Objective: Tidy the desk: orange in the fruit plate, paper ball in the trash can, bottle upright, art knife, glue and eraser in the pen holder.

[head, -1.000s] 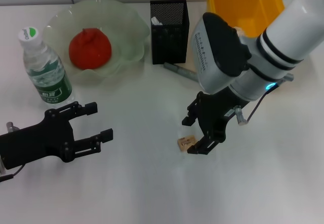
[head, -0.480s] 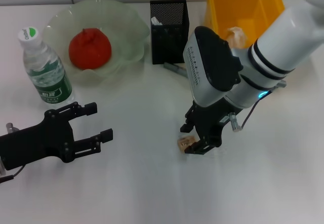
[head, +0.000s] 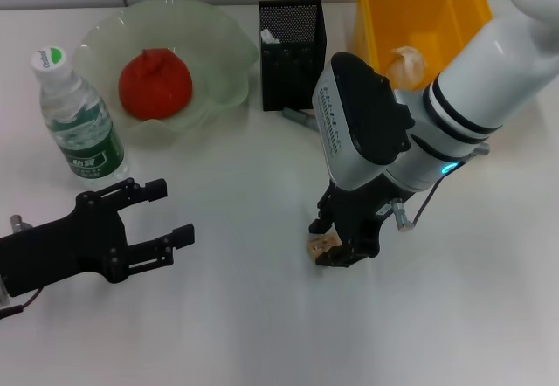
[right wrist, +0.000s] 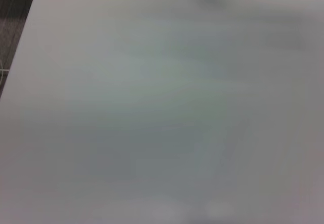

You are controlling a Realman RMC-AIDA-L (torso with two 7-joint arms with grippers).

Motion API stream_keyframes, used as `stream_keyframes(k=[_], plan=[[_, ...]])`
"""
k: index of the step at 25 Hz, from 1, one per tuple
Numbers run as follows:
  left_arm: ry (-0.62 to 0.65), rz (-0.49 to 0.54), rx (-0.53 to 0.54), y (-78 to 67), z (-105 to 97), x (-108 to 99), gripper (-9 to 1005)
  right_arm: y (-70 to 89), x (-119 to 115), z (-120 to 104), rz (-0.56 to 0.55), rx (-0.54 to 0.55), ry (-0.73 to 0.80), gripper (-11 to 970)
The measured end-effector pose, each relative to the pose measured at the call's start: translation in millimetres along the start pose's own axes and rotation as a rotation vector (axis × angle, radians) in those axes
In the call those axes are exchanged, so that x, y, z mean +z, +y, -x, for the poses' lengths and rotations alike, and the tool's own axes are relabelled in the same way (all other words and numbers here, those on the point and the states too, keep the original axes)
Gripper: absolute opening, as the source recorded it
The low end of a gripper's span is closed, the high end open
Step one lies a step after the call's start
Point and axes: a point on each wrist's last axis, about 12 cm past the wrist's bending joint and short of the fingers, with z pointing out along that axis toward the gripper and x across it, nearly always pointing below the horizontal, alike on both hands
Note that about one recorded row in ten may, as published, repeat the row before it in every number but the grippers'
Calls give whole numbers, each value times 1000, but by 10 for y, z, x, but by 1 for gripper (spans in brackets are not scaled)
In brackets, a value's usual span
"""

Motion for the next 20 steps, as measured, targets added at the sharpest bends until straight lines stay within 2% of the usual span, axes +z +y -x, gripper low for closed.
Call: stream_keyframes(k=[5, 10, 20], plan=[[-2, -1, 1, 0, 4, -1, 802, -1, 13, -16, -1, 5, 3, 423], [-4, -1, 1, 0, 6, -1, 802, -4, 22, -8, -4, 4, 8, 315], [-8, 2, -1, -5, 2, -10, 802, -14, -61, 36, 0, 40, -36, 274]])
